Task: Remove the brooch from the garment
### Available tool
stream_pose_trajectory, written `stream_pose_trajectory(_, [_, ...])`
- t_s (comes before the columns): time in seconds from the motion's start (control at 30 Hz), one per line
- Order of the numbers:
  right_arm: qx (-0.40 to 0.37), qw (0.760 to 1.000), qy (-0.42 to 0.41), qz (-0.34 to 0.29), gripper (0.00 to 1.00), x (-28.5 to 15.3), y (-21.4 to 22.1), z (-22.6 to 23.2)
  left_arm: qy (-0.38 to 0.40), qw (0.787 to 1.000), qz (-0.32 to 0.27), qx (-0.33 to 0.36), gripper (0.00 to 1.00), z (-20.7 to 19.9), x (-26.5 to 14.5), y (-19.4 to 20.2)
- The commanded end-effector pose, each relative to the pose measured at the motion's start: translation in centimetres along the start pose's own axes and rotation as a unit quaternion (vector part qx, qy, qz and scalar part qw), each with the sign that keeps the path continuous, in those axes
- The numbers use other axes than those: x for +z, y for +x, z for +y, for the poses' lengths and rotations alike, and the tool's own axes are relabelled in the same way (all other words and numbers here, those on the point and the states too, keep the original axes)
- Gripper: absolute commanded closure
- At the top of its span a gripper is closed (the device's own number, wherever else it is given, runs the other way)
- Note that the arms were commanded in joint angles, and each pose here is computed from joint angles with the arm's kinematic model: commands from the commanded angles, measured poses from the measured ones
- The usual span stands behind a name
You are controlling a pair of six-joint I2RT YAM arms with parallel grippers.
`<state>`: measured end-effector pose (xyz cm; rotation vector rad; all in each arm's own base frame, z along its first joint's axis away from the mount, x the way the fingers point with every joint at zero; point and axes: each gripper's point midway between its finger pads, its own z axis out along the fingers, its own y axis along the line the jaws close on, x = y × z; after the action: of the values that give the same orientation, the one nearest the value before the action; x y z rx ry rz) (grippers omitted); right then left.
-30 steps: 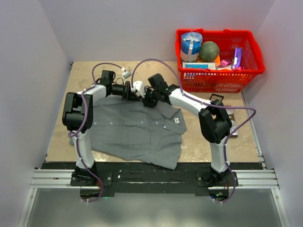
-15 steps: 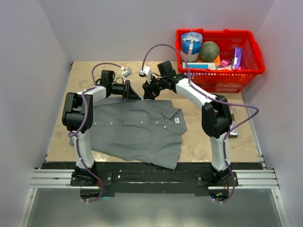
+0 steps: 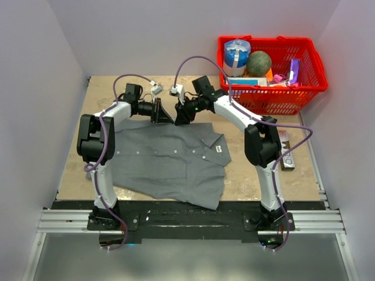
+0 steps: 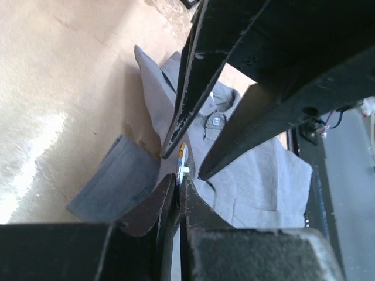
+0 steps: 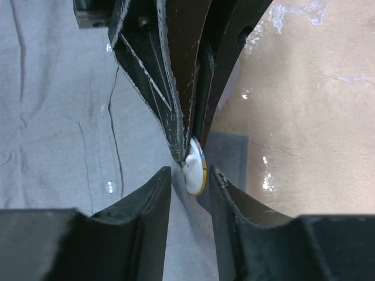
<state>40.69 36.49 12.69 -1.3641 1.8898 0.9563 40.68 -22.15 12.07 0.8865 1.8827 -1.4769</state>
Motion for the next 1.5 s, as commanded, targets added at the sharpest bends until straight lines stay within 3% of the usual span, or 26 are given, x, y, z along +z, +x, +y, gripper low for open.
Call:
stream_pose_trajectory(0.0, [-0.002, 0.999, -0.028, -0.017, 0.7, -0.4, -1.3, 0.8, 0.017, 0.999, -0.001, 0.049, 1.0, -1.0, -0.4, -1.6])
stream_pose_trajectory(0.2, [0.009, 1.0, -0.026, -0.015, 0.76, 0.2, -0.9, 0.4, 0.022, 0.998, -0.001, 0.051, 1.0, -1.4, -0.3, -1.6])
stream_pose_trajectory(0.37, [0.018, 0.999, -0.025, -0.019, 0.73, 0.3, -1.1, 0.3, 0.028, 0.998, 0.006, 0.05, 1.0, -1.5, -0.4, -1.0])
stream_pose_trajectory(0.53, [0.026, 0.999, -0.035, -0.02, 0.92, 0.5, -0.9, 0.6, 0.03, 0.998, 0.008, 0.051, 0.98, -1.5, -0.4, -0.8])
stream_pose_trajectory(0.63, [0.02, 0.999, -0.038, -0.016, 0.99, 0.4, -0.7, 0.8, 0.015, 0.998, 0.017, 0.063, 0.86, -0.9, -0.5, -0.7])
stream_pose_trajectory(0.67, [0.016, 0.999, -0.039, -0.014, 1.0, 0.4, -0.6, 0.9, 0.013, 0.998, 0.021, 0.06, 0.81, -0.9, -0.6, -0.5])
stream_pose_trajectory(0.77, [0.008, 0.999, -0.038, -0.005, 1.0, 0.1, 0.0, 0.8, 0.008, 0.997, 0.024, 0.071, 0.79, -0.5, -0.7, -0.9])
stream_pose_trajectory(1.23, [0.02, 0.999, -0.035, -0.005, 1.0, 0.2, 0.2, 0.8, 0.015, 0.995, 0.05, 0.083, 0.92, 0.3, -0.9, 0.0])
stream_pose_trajectory(1.3, [0.026, 0.999, -0.035, -0.008, 1.0, 0.1, 0.2, 0.7, 0.011, 0.995, 0.053, 0.082, 0.87, 0.3, -0.9, 0.3])
stream_pose_trajectory(1.37, [0.027, 0.999, -0.035, -0.007, 1.0, 0.1, 0.2, 0.6, -0.004, 0.995, 0.056, 0.083, 0.74, 0.7, -1.0, 0.3])
stream_pose_trajectory(1.47, [0.027, 0.999, -0.035, -0.007, 1.0, 0.2, 0.2, 0.6, -0.023, 0.994, 0.05, 0.089, 0.78, 1.1, -1.1, 0.0])
